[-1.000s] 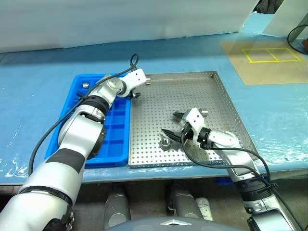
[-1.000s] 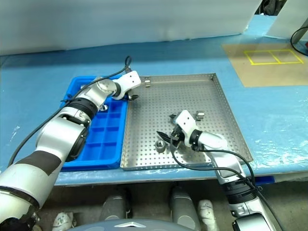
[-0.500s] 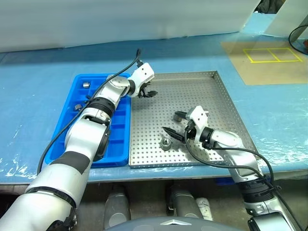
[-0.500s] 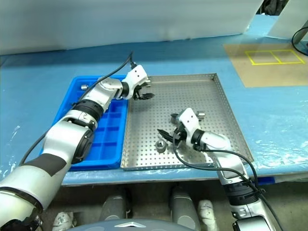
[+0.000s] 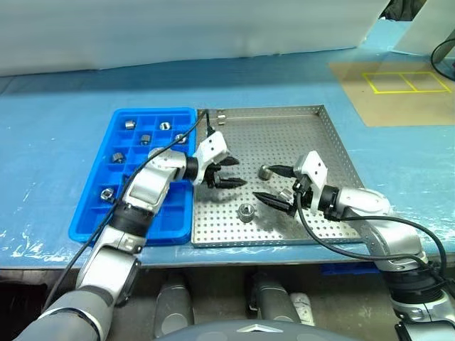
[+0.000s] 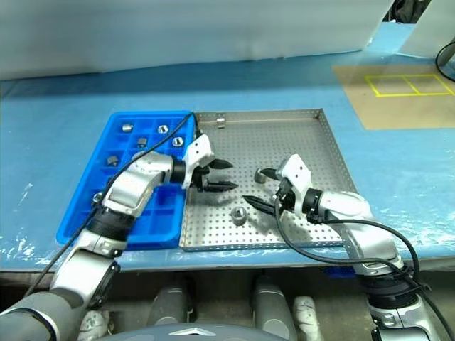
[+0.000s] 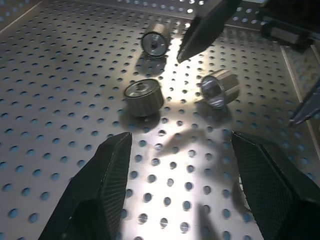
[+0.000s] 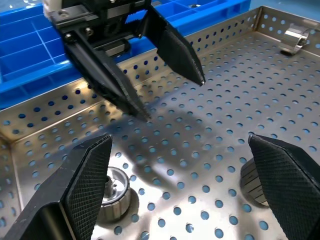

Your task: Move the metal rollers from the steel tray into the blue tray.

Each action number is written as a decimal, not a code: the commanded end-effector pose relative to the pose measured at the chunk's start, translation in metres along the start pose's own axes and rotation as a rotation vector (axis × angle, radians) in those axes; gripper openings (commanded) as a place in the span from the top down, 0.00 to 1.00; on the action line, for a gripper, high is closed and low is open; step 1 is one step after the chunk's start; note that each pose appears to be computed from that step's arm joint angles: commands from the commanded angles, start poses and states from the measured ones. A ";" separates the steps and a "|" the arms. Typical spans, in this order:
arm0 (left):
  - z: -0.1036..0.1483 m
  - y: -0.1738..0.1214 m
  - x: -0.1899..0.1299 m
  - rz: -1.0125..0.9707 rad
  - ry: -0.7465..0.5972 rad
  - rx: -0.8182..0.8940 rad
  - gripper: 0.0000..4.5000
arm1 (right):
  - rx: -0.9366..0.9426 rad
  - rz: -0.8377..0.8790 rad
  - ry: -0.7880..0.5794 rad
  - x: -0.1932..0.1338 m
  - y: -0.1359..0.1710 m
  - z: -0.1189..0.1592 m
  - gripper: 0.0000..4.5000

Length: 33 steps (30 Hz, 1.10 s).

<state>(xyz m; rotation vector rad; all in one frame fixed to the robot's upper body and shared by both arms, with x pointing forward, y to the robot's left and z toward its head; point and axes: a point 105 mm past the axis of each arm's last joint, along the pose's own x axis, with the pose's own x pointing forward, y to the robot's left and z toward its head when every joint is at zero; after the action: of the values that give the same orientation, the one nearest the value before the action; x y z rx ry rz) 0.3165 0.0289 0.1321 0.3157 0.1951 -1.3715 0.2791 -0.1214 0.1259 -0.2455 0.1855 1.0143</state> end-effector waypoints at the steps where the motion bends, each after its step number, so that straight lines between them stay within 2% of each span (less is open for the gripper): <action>1: 0.015 -0.016 -0.004 -0.040 -0.045 0.032 0.26 | -0.029 0.017 -0.007 -0.012 0.007 0.008 0.00; 6: 0.005 -0.033 -0.005 -0.126 -0.003 0.001 0.26 | -0.017 0.015 0.024 -0.021 0.009 0.003 0.00; 19: -0.021 -0.045 0.016 -0.191 0.092 -0.079 0.26 | -0.012 -0.018 0.044 -0.025 0.006 -0.002 0.00; 27: -0.046 -0.045 0.027 -0.151 0.207 -0.042 0.26 | -0.014 -0.036 0.038 -0.026 0.007 0.000 0.00; 32: -0.052 -0.035 0.035 -0.070 0.221 -0.048 0.26 | -0.022 -0.050 0.035 -0.026 0.005 0.002 0.00; 33: -0.055 -0.034 0.035 -0.062 0.235 -0.039 0.34 | -0.023 -0.052 0.031 -0.025 0.004 0.003 0.00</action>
<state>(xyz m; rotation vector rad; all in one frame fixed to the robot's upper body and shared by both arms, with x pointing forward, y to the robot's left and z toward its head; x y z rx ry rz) 0.2897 0.0041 0.0825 0.3962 0.3671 -1.4309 0.2629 -0.1404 0.1205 -0.2685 0.2496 0.9613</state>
